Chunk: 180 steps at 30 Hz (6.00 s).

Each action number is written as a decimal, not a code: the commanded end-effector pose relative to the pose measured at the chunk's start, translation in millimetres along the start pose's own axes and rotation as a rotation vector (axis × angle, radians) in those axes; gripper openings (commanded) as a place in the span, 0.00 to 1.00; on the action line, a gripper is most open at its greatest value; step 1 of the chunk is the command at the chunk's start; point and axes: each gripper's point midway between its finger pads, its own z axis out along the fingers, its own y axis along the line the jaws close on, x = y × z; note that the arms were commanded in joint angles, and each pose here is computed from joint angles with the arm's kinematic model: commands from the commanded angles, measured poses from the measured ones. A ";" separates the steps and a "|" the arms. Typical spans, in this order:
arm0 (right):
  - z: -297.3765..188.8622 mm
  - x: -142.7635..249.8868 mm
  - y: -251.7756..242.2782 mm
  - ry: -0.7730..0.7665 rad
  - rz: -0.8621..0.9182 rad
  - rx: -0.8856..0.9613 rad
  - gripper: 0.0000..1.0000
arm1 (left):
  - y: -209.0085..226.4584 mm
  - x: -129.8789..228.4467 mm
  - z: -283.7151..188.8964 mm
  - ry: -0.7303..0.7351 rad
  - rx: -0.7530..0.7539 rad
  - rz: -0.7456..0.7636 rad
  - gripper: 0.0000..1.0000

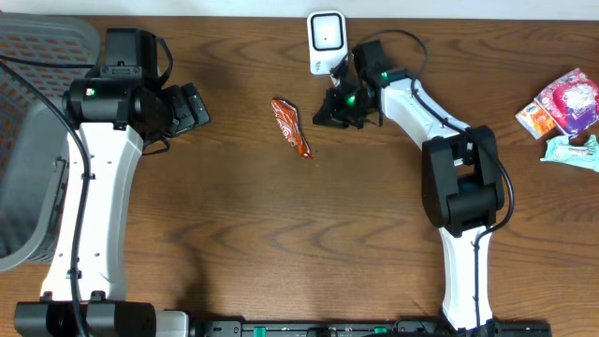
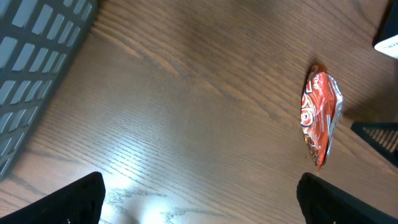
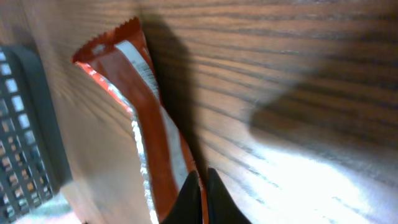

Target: Scan the item barcode

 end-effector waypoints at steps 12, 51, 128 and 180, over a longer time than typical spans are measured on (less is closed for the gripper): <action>-19.1 3.2 36.2 -0.054 -0.218 -0.057 0.18 | 1.3 -2.8 -6.0 -0.020 -0.002 -0.007 0.98; 61.0 -3.6 47.1 -0.344 -0.659 0.588 0.99 | 1.3 -2.8 -6.0 -0.020 -0.002 -0.007 0.98; 53.5 15.7 38.8 -0.181 -0.670 0.666 0.01 | 1.3 -2.8 -6.0 -0.020 -0.002 -0.007 0.98; -124.1 -188.0 48.5 -0.585 -0.169 -0.652 0.01 | 1.3 -2.8 -6.0 -0.020 -0.002 -0.007 0.98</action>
